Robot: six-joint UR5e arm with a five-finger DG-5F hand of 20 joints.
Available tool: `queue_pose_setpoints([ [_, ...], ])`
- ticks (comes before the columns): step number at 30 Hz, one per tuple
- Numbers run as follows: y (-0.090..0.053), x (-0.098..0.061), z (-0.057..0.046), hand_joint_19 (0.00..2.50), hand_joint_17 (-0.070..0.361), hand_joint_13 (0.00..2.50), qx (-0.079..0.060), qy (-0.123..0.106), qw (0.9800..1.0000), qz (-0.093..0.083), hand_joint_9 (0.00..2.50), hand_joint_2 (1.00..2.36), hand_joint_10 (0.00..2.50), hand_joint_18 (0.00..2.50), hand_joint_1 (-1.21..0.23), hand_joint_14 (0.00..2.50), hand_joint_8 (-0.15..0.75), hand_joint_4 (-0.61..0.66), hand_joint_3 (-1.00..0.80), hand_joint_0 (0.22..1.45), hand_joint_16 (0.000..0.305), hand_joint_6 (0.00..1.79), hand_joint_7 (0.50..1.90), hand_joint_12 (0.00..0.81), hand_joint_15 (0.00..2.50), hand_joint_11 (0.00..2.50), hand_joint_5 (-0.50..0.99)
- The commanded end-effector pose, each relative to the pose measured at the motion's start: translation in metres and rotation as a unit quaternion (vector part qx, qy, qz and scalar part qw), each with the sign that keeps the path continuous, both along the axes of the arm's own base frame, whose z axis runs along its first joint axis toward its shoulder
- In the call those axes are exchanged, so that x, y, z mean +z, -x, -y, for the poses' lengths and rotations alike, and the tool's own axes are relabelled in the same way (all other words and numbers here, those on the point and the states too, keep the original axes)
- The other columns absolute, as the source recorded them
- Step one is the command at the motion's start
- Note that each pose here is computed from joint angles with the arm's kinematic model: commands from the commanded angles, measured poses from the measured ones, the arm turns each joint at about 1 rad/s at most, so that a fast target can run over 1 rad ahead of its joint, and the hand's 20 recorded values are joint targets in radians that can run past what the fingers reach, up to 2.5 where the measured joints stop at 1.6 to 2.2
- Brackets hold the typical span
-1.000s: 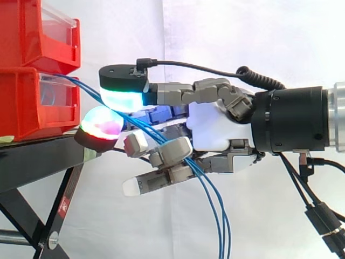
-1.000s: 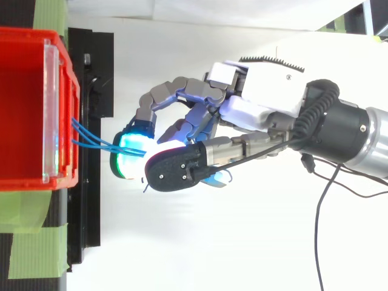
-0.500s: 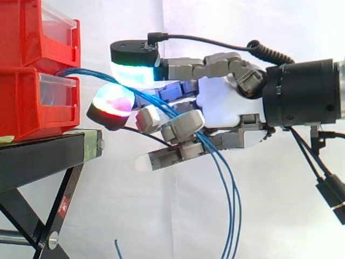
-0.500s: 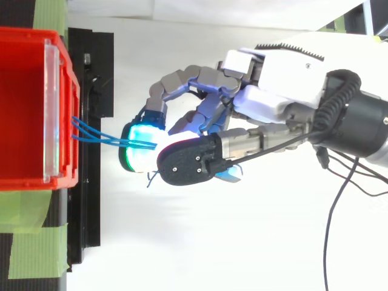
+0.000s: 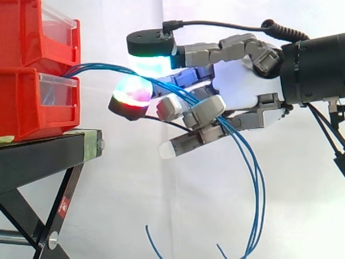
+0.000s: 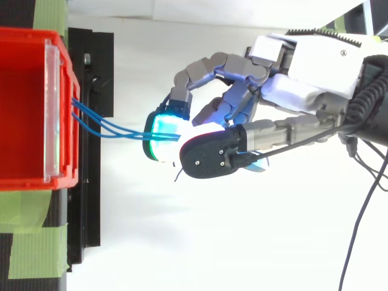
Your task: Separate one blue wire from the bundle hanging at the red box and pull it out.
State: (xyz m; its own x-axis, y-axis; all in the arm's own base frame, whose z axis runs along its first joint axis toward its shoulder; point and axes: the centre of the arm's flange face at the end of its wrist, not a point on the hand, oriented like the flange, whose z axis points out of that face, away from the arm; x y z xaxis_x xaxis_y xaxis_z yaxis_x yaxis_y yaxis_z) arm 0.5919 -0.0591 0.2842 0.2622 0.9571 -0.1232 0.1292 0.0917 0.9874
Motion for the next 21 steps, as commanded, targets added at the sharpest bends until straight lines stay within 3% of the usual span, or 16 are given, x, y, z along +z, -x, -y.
queue_pose_setpoints([
  [1, -0.003, 0.009, 0.003, 0.42, 0.115, 1.6, -0.01, 0.002, 0.9999, 0.001, 1.23, 1.02, 0.02, 0.78, -0.71, 0.01, 0.36, 0.14, -0.16, 0.61, 0.051, 0.86, 0.9, 0.349, 1.63, 1.24, -0.17],
  [3, -0.003, 0.01, 0.003, 0.42, 0.115, 1.6, -0.011, 0.002, 0.9999, -0.001, 1.23, 1.02, 0.02, 0.78, -0.71, 0.01, 0.364, 0.14, -0.15, 0.61, 0.051, 0.86, 0.9, 0.353, 1.62, 1.22, -0.17],
  [12, -0.002, 0.033, 0.01, 0.42, 0.115, 1.6, -0.021, 0.013, 0.9988, -0.043, 1.23, 1.02, 0.02, 0.78, -0.71, 0.01, 0.363, 0.14, -0.15, 0.61, 0.051, 0.86, 0.91, 0.35, 1.63, 1.23, -0.17],
  [15, -0.001, 0.035, 0.01, 0.43, 0.114, 1.6, -0.022, 0.014, 0.9986, -0.046, 1.24, 1.02, 0.02, 0.79, -0.71, 0.01, 0.357, 0.14, -0.16, 0.61, 0.051, 0.86, 0.9, 0.344, 1.63, 1.25, -0.17],
  [21, 0.004, 0.048, 0.013, 0.43, 0.114, 1.6, -0.022, 0.055, 0.9969, -0.052, 1.27, 1.02, 0.02, 0.79, -0.71, 0.01, 0.353, 0.14, -0.16, 0.61, 0.051, 0.86, 0.91, 0.349, 1.63, 1.34, -0.17],
])
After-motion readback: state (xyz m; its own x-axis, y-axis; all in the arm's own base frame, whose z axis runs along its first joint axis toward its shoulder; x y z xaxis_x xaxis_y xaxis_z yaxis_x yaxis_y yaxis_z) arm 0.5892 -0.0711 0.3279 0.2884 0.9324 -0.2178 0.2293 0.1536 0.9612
